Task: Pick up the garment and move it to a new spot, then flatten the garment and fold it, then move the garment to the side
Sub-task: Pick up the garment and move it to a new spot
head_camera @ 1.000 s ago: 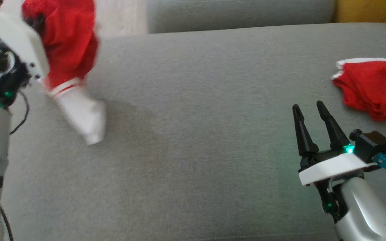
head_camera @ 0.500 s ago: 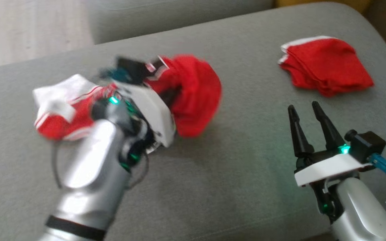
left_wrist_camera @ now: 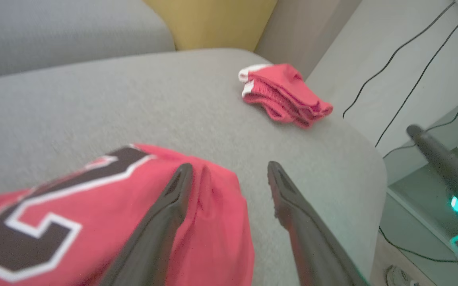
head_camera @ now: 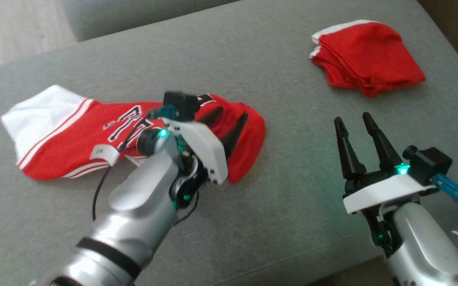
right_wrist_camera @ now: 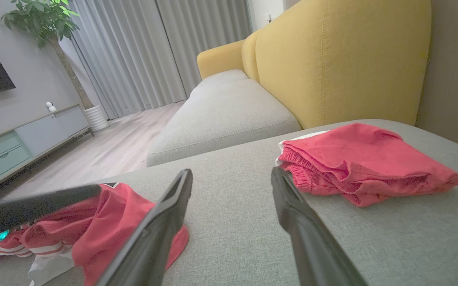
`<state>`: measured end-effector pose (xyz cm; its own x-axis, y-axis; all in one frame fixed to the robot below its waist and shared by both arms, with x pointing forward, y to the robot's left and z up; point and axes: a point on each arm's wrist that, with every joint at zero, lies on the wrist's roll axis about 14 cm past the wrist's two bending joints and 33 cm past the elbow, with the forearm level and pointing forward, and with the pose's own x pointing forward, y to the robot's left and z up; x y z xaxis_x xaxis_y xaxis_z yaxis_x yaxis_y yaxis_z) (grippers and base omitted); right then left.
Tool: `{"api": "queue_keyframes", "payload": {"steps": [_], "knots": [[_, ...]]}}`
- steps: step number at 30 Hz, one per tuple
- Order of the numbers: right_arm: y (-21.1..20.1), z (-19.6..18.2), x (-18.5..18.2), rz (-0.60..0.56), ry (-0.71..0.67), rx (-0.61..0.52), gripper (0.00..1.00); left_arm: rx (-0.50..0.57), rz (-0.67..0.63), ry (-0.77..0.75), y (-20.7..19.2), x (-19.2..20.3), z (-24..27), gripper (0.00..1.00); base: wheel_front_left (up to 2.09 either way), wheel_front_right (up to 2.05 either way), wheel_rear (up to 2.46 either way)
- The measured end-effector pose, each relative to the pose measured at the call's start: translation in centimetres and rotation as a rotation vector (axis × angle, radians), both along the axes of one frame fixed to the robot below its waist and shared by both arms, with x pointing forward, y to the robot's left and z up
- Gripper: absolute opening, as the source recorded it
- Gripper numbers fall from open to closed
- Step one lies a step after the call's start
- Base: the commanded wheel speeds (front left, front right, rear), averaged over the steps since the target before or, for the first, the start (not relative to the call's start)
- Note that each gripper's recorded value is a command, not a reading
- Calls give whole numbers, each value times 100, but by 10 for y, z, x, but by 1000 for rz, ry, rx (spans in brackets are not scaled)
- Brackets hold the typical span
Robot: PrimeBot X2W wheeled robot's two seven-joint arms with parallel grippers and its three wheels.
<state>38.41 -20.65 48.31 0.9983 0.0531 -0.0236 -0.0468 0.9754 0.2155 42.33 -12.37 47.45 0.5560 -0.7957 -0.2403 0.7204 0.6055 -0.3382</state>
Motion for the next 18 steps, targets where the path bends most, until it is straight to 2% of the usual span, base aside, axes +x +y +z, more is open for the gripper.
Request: {"api": "queue_keyframes", "payload": {"steps": [4, 7, 13, 17, 18], "knots": [[8, 8, 5, 29, -26, -1, 100, -40, 62, -123, 12, 14, 34, 100, 0, 0, 0], [16, 10, 6, 60, -35, -5, 100, -65, 154, -223, 40, 23, 58, 100, 0, 0, 0], [35, 10, 3, 113, -38, -1, 100, -46, 382, -409, 127, 40, 94, 100, 0, 0, 0], [45, 11, 4, 140, -42, 3, 100, -16, 512, -424, 179, 24, 82, 100, 0, 0, 0], [45, 11, 4, 140, -42, 3, 100, -16, 512, -424, 179, 24, 82, 100, 0, 0, 0]]}}
